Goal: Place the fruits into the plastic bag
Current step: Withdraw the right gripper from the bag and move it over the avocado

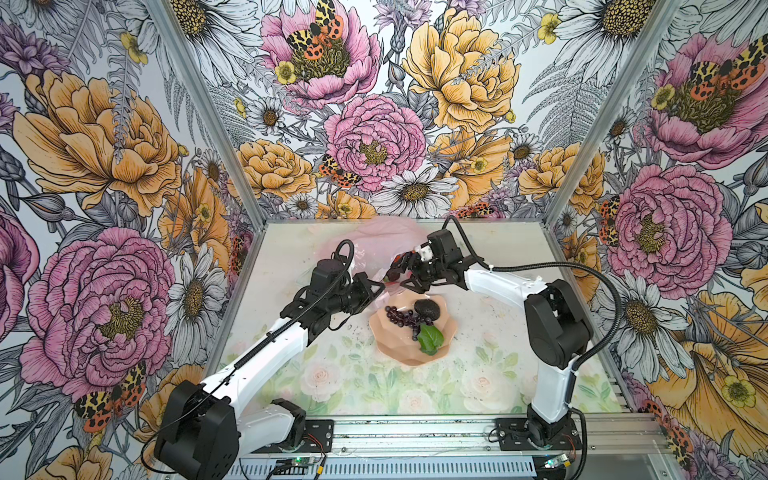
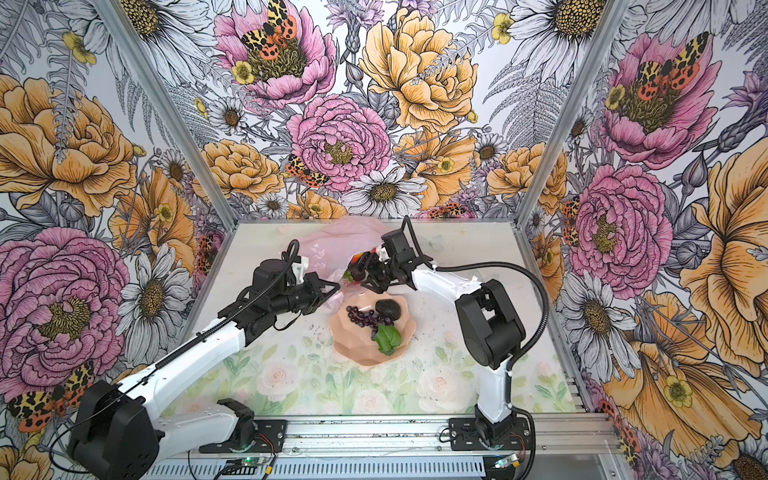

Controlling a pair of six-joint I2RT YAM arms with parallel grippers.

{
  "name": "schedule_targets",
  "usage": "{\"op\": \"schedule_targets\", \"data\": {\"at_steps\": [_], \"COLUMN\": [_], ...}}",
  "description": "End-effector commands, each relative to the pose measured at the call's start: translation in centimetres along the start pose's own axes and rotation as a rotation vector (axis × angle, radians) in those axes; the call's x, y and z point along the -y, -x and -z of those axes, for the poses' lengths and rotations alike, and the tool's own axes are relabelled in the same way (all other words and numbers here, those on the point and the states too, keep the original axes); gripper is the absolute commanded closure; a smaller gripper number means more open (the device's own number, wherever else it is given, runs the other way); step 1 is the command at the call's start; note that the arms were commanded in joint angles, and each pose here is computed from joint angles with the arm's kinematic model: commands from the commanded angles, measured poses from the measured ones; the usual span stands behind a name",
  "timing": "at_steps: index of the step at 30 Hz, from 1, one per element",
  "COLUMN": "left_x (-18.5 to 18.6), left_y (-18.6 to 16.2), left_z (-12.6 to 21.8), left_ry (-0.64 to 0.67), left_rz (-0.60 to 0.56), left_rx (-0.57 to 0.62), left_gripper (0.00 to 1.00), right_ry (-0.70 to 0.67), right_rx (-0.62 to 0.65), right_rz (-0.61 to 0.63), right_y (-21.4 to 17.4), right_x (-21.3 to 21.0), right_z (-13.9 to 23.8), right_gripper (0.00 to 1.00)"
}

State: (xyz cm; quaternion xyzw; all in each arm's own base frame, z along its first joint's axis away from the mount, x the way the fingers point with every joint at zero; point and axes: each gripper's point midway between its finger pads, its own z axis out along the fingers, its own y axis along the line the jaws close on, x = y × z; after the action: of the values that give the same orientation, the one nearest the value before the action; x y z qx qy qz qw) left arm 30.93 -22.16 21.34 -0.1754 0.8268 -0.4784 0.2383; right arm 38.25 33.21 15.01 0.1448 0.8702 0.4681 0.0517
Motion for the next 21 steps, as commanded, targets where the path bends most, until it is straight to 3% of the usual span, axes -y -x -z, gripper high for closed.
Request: {"op": "schedule_targets", "data": {"at_steps": [1,8,13,21], "left_x": [1.0,0.9,1.2,1.2], "left_y": [0.8,0.8,0.7,0.4], "left_z": [0.2,0.2,0.1,0.2], "left_ry": [-0.031,-0.026,-0.031,-0.029], "left_rz": [-0.023,-0.016,-0.023,-0.027], "left_rx": [0.021,0.028,0.028,0.030], "left_gripper": [1.00,1.00,1.00,1.00], "right_ry": [-0.063,-0.166,-0.333,-0.472], "right_rx": [-0.009,0.001,0.008,-0.034], "right_rz": [0.054,0.144,0.257,0.341], "right_y": [-1.7,-3.8,-4.4,-4.7], "right_x": [1.5,3.1,5.6,7.7], "right_z": [2.4,5.7,8.2,9.5], "right_gripper": [0.27,0.27,0.27,0.26]}}
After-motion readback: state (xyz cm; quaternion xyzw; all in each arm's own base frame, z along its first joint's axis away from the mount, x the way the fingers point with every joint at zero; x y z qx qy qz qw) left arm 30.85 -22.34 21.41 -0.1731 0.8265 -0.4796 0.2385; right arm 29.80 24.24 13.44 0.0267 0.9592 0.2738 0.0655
